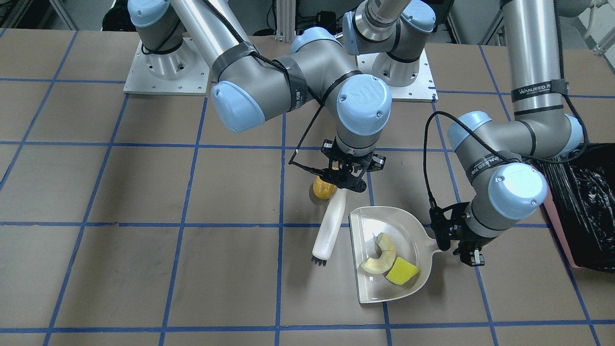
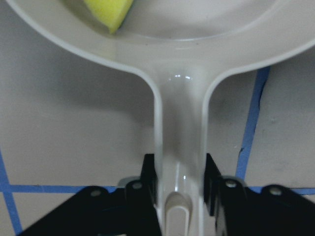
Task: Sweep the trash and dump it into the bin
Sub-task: 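Sweep the sponge and curled piece into the dustpan with the right gripper's brush, then sweep the yellow-orange potato into the dustpan with the brush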
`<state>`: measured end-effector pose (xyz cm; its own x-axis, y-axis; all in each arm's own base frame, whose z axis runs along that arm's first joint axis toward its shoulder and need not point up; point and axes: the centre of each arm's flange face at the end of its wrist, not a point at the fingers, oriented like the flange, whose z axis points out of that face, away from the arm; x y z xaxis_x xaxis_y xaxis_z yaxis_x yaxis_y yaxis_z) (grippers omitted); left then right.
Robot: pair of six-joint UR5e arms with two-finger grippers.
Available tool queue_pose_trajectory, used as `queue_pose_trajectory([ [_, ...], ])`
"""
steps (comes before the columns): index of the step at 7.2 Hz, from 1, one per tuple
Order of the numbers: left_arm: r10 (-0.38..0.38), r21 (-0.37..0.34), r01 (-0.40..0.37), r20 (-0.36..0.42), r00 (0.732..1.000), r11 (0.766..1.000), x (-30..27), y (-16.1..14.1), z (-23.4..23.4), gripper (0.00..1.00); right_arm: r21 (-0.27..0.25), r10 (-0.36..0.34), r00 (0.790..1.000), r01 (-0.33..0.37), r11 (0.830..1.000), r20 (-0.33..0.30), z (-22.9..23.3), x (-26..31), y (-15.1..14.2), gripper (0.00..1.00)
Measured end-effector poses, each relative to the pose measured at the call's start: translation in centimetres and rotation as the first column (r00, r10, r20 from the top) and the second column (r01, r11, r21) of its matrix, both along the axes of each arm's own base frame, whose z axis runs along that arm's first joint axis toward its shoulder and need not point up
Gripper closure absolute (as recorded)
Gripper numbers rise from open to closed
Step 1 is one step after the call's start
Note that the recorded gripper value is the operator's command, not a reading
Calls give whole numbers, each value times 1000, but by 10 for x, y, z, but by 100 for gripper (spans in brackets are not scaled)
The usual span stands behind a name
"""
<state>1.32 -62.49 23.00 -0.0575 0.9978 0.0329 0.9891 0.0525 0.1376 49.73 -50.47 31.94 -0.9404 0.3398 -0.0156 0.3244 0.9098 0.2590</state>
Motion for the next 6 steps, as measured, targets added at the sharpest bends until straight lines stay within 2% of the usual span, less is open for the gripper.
queue_pose_trajectory([
  [2, 20, 18, -20, -12, 1000, 1000, 9, 30, 4, 100, -11, 54, 998, -54, 998, -30, 23, -38, 3, 100],
  [3, 24, 17, -24, -5, 1000, 1000, 8, 44, 12, 100, -12, 94, 994, -95, 995, -50, 25, -56, 15, 100],
  [4, 23, 23, -24, 13, 1000, 999, 5, 61, 17, 100, 3, 113, 991, -114, 994, -64, 21, -72, 35, 100],
  [6, 13, 31, -15, 55, 998, 999, -2, 99, 24, 100, 52, 110, 991, -106, 993, -80, 8, -96, 83, 100],
])
